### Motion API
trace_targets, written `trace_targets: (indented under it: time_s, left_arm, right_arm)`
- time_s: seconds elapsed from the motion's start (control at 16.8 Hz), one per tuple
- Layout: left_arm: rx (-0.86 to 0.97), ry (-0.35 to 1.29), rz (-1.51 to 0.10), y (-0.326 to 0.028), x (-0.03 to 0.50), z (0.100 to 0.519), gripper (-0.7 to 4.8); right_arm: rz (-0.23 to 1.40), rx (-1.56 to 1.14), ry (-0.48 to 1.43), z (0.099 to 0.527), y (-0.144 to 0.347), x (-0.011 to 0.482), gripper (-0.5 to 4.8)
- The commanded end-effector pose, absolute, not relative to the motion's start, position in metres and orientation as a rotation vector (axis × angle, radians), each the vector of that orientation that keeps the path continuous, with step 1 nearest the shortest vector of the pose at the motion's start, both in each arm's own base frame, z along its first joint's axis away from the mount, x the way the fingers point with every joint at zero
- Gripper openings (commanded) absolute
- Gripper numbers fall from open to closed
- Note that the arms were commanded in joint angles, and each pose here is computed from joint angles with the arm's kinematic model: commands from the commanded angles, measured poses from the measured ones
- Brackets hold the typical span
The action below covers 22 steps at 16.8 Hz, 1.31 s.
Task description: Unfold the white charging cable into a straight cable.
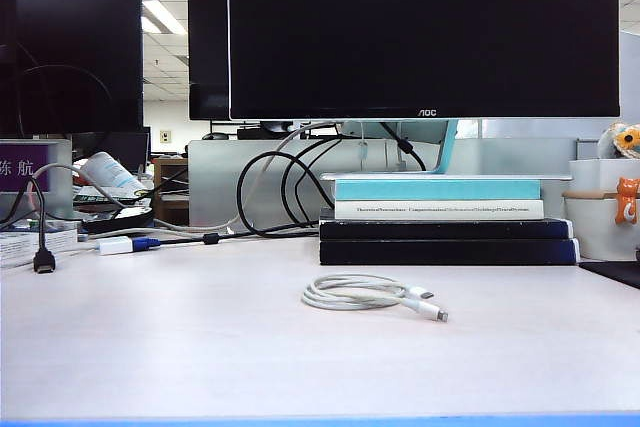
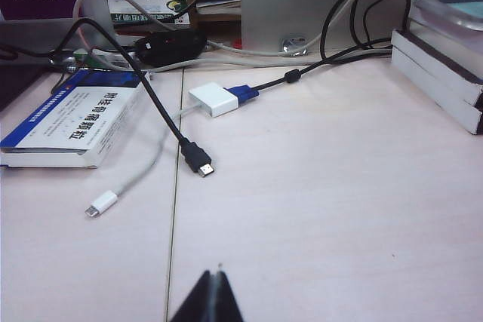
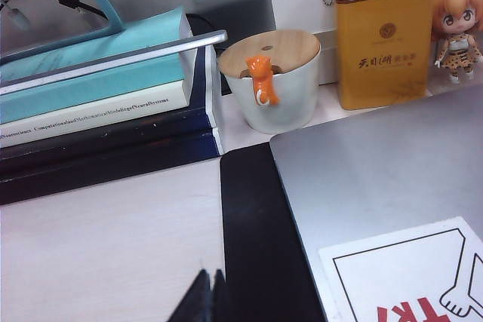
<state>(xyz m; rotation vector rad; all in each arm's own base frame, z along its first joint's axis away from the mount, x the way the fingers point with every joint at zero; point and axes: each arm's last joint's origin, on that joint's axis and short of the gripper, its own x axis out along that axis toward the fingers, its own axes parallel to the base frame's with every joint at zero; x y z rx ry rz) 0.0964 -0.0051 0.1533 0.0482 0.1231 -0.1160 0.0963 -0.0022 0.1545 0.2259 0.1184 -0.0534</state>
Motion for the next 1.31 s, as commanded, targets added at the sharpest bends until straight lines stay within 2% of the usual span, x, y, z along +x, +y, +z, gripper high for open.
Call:
trace_targets:
  time_s: [0.06, 0.3, 0.42, 0.54, 0.71, 1.01, 1.19, 1.31]
  left_arm:
    - [0.049, 0.106, -0.120, -0.005, 0.097, 0.155, -0.06]
    - [0.048, 0.108, -0.121, -0.005, 0.097, 0.155, -0.06]
    - [-0.055, 0.079, -0.144, -0.006, 0.096, 0.161, -0.06]
    - [-0.104, -0.054, -0.197, -0.007, 0.092, 0.187, -0.06]
    - [-0.094, -0.097, -0.132, -0.005, 0.087, 0.208, -0.06]
    - [-0.071, -0.030, -0.122, -0.005, 0.093, 0.217, -0.06]
    - [-0.077, 0.090, -0.197, -0.008, 0.113, 0.232, -0.06]
    - [-0.085, 0.167, -0.257, -0.011, 0.132, 0.241, -0.06]
  right_arm:
    - [-0.054, 0.223, 0.113, 0.153, -0.002, 0.097, -0.01]
    - [-0.054, 0.223, 0.113, 0.153, -0.002, 0.097, -0.01]
    - [-0.017, 0.229, 0.111, 0.154, -0.001, 0.097, -0.02]
    - [-0.061, 0.227, 0.103, 0.163, -0.002, 0.094, -0.05]
    - [-0.118, 0.205, 0.068, 0.172, -0.004, 0.093, -0.05]
    - [-0.130, 0.206, 0.031, 0.182, -0.004, 0.092, -0.06]
    - [-0.123, 0.221, 0.017, 0.211, -0.003, 0.101, -0.06]
    - [-0.112, 0.231, 0.078, 0.226, 0.000, 0.117, -0.06]
